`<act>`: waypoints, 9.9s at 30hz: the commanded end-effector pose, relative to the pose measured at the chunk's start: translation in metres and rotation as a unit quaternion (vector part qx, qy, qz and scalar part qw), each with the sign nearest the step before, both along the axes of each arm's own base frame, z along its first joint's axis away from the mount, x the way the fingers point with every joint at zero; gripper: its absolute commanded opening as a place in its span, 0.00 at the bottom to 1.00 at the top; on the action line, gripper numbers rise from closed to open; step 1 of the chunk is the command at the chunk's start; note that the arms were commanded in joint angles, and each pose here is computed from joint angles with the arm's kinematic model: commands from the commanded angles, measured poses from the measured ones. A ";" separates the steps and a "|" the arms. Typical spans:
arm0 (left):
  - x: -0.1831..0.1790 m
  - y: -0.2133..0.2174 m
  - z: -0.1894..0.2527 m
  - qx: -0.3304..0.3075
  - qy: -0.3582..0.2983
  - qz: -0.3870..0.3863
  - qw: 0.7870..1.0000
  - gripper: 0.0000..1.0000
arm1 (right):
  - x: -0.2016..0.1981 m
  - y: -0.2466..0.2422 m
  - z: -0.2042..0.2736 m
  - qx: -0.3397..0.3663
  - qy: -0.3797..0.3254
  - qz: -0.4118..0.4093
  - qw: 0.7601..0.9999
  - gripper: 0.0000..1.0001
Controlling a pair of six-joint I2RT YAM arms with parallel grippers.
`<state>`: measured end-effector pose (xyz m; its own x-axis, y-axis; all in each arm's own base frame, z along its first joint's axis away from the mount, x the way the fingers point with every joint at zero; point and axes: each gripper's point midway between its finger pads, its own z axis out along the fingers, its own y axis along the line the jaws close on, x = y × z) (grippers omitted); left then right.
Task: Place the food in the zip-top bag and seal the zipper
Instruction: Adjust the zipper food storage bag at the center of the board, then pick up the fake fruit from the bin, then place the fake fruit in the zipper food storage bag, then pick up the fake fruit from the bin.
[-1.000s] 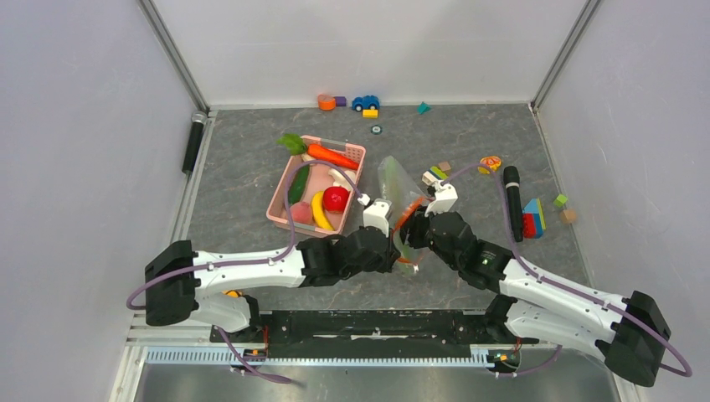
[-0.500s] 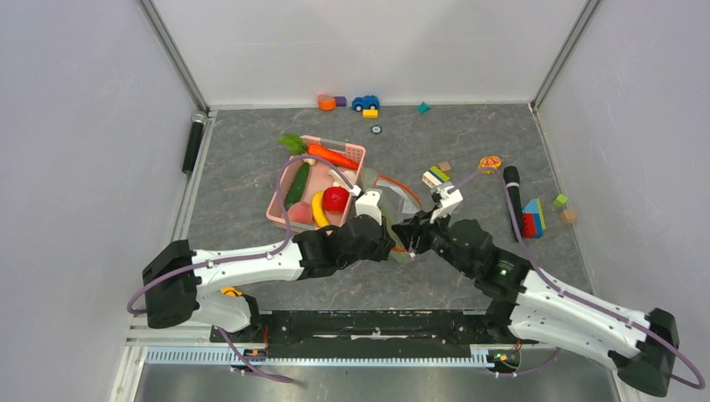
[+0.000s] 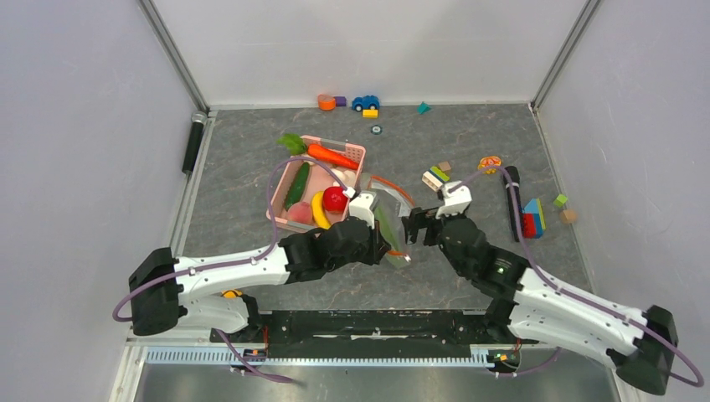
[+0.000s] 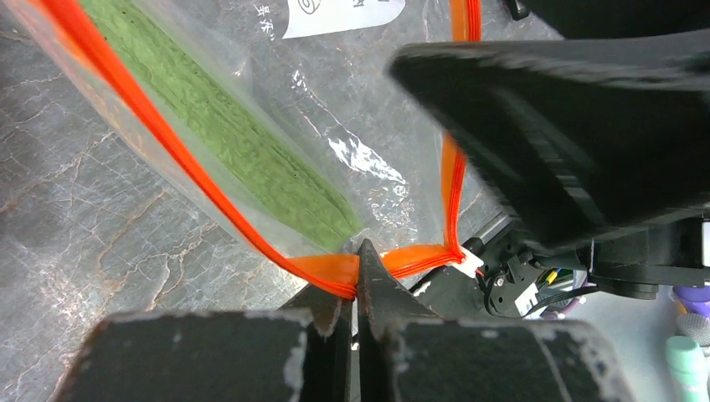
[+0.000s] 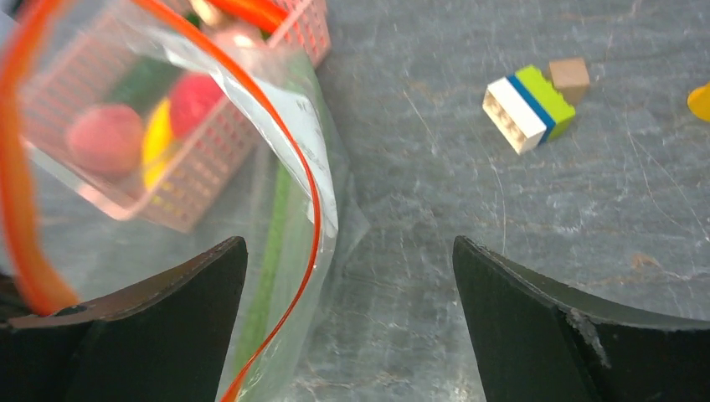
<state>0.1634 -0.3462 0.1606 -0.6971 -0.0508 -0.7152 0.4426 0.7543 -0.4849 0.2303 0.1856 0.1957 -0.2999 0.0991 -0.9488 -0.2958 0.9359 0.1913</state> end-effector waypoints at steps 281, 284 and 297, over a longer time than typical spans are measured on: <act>0.155 0.217 -0.102 0.260 0.158 0.229 0.924 0.37 | 0.003 -0.019 0.001 -0.078 0.006 -0.003 0.997 0.00; 0.156 0.217 -0.101 0.258 0.158 0.234 0.924 0.28 | 0.003 -0.020 0.001 -0.078 0.005 -0.007 0.997 0.00; 0.159 0.224 -0.025 0.189 0.078 0.287 0.936 0.20 | 0.002 -0.023 0.002 -0.072 0.003 -0.011 0.997 0.00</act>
<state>0.3240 -0.1225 0.1008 -0.7973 -0.1393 -0.5873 -0.1142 0.9902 -0.0799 0.2292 0.1646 0.1888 -0.3358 -0.0688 -0.9394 -0.2945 0.9550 0.0353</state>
